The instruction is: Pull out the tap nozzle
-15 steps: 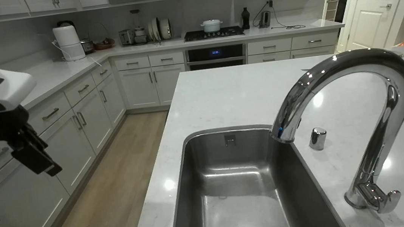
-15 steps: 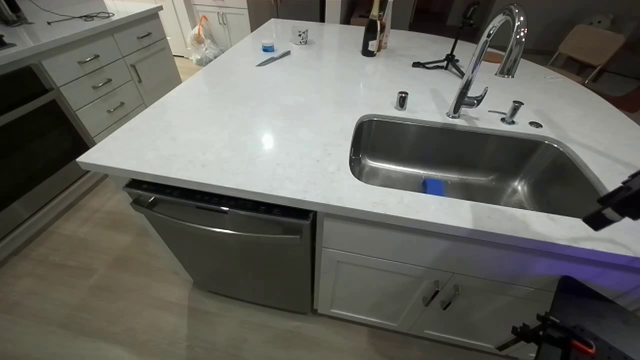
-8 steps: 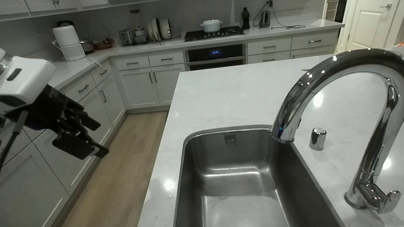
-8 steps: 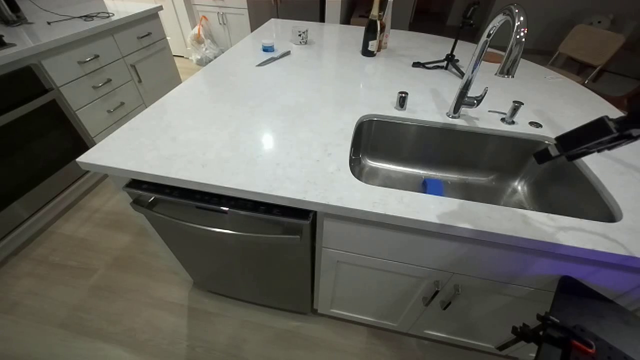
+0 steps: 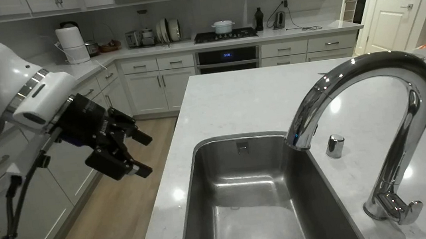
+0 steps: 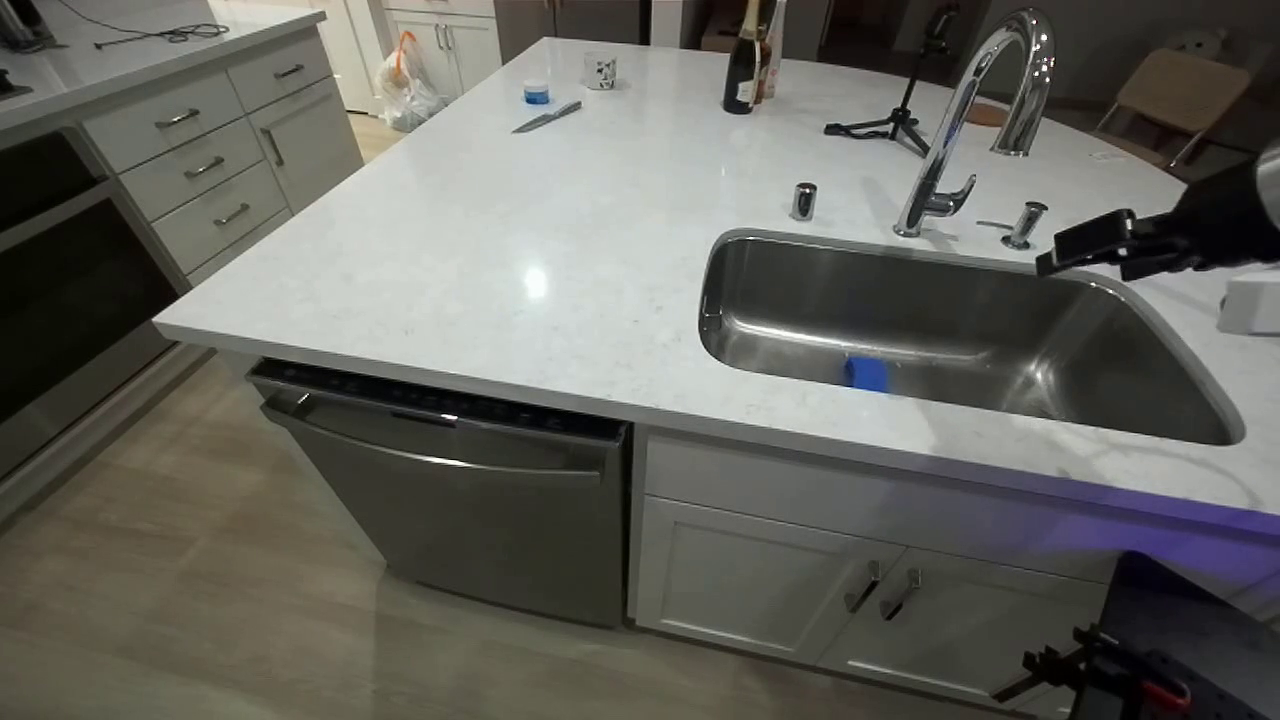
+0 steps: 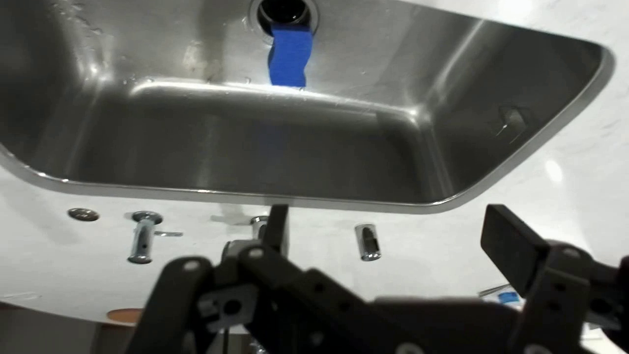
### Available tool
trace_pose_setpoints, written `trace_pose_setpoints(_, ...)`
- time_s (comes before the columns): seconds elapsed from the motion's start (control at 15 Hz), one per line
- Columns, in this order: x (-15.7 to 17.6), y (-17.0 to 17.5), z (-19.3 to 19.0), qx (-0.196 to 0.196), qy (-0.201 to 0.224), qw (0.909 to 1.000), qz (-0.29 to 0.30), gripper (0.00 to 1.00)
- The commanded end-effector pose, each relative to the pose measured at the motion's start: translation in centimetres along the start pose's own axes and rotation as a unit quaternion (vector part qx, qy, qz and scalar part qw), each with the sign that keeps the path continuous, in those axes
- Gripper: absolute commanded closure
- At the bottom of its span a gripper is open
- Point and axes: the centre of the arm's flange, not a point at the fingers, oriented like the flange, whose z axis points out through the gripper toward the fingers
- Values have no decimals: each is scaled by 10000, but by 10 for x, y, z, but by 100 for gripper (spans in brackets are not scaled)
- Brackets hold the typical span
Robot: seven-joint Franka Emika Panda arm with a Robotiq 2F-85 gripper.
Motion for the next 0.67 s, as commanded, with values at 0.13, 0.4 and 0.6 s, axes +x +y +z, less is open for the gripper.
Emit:
trace_pose_setpoints(0.13, -4, 10, 30, -1038, 830, 9903, 405, 0)
trace_pose_setpoints(0.4, 2, 14, 43, -1275, 1369, 9815, 397, 0)
trace_pose_setpoints(0.6, 8, 15, 52, -1374, 1731, 9746, 350, 0)
